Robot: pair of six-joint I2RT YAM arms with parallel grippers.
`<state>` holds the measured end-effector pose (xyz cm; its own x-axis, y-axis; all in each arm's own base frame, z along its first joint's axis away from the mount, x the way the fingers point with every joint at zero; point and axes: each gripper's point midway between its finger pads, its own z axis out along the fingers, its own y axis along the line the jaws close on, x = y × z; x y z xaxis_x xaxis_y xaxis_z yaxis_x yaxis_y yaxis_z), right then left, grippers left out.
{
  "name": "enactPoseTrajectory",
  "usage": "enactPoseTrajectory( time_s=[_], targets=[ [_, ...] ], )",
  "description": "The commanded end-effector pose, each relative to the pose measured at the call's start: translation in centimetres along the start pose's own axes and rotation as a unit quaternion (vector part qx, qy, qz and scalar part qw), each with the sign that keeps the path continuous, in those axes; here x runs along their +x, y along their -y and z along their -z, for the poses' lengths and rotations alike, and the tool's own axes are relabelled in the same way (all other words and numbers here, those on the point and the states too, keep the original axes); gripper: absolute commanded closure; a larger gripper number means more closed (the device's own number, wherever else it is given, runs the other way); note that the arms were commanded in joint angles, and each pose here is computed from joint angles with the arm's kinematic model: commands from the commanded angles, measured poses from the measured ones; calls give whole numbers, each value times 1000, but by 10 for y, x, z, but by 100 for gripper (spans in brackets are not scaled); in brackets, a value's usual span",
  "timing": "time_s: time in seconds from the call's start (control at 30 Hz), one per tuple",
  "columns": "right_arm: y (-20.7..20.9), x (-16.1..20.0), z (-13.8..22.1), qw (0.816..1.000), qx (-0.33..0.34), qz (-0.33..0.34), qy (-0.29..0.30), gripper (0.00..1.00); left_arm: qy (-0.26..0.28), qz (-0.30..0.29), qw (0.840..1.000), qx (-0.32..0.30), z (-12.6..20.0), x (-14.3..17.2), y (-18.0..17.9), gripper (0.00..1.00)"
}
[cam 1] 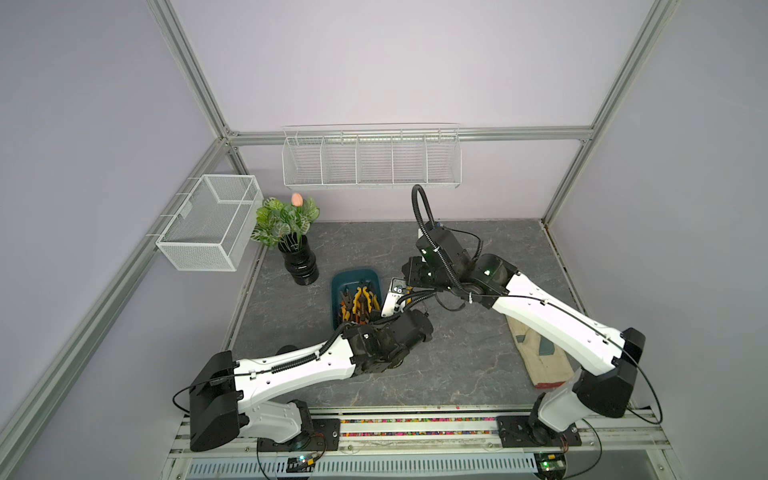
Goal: Take the pliers out of the storage box
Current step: Pick up the pliers from the storage box, then place the pliers at the center of the board.
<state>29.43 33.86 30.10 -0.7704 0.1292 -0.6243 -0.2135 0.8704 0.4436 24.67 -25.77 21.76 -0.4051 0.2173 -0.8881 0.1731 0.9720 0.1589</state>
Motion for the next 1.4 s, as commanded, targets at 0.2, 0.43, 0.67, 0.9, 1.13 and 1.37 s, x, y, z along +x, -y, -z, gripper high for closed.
enactPoseTrajectory(
  time_s=[0.2,0.43,0.67,0.9,1.13,1.37],
  targets=[
    [20,9,6,999,26,1,-20,94,30,17,999,5,8,-29,-1,66],
    [69,-21,17,998,56,-12,-10,94,-2,35,999,25,18,-15,-12,14],
    [110,-28,-16,994,94,9,-59,93,6,59,998,35,39,-12,-45,13],
    [122,-24,-87,984,108,60,-126,93,19,64,997,43,52,-13,-65,13],
    [128,-33,-162,974,111,89,-175,94,2,57,997,60,47,-1,-55,12],
    [144,-60,-223,978,108,80,-159,93,-19,47,996,73,37,13,-40,12]
  ],
)
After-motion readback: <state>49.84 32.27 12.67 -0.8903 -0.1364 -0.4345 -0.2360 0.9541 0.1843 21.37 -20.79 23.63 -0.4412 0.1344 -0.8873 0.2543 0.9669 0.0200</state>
